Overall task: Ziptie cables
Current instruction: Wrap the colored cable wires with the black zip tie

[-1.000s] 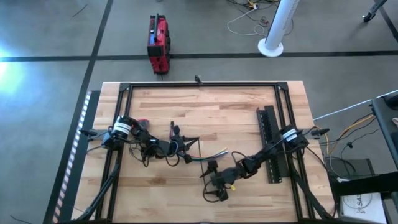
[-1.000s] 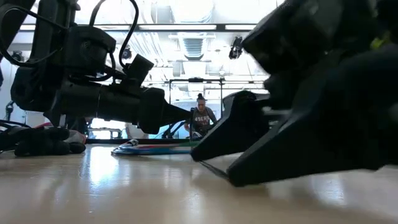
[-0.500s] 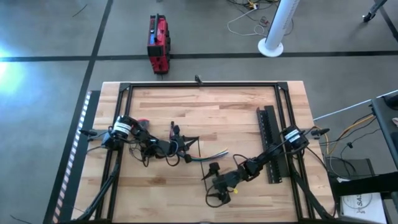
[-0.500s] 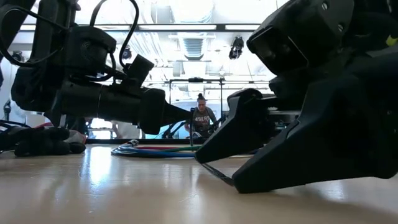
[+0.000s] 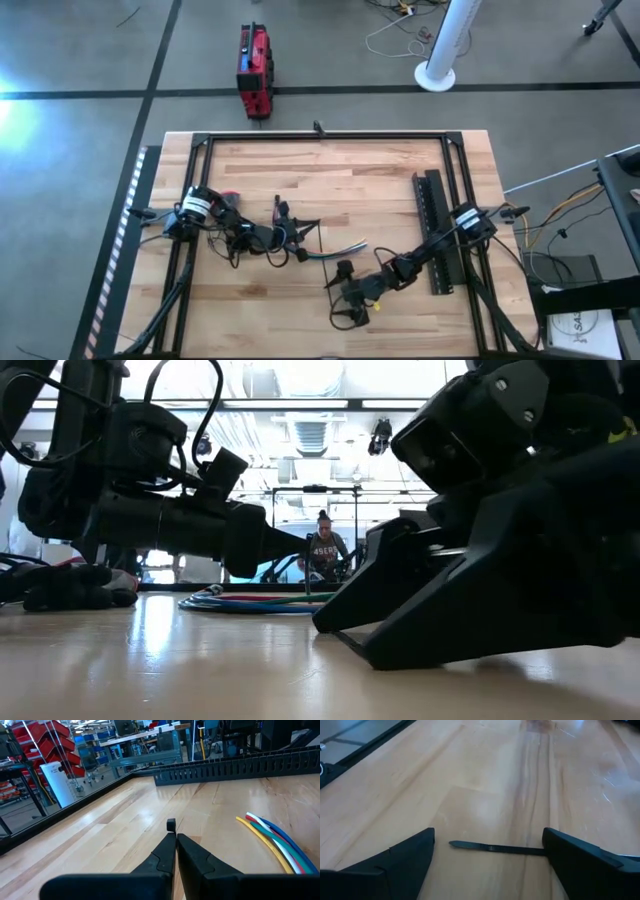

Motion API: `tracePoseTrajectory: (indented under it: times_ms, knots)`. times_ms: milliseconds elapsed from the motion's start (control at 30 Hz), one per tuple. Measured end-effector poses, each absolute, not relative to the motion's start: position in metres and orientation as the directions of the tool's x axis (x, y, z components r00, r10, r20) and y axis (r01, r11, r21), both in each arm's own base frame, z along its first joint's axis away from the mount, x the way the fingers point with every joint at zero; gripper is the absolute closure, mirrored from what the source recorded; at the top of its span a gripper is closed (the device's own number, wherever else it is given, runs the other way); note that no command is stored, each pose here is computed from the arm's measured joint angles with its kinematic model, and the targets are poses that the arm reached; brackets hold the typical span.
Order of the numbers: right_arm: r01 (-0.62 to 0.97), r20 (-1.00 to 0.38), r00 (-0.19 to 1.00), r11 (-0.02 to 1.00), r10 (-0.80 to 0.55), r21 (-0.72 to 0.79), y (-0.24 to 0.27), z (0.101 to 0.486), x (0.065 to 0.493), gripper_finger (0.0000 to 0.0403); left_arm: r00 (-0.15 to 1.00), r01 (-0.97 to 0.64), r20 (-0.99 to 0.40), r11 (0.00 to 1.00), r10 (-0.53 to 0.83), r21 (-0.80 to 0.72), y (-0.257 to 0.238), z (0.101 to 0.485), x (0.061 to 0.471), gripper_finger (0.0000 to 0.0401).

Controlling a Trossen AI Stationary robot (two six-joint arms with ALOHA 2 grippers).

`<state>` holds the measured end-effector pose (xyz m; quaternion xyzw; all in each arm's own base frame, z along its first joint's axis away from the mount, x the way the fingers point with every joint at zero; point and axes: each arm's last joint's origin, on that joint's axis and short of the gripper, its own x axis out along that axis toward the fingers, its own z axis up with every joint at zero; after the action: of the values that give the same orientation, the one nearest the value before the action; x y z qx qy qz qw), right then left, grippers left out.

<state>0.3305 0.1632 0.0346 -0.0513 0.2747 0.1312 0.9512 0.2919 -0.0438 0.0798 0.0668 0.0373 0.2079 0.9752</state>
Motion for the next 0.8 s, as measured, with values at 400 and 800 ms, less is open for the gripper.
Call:
tracePoseTrajectory:
  times_ms: [400,800]
  knots:
    - [-0.248,-0.549,0.813,0.968,0.194,-0.025,0.1562,0.0277,0.3328,0.0122,0.911,-0.400,-0.045,0.904,0.410,0.151,-0.0438,0.0798,0.2919,0.0401]
    - [-0.237,-0.544,0.819,0.971,0.182,-0.032,0.1535,0.0276,0.3337,0.0210,0.911,-0.399,-0.047,0.904,0.410,0.153,-0.0438,0.0796,0.2919,0.0401]
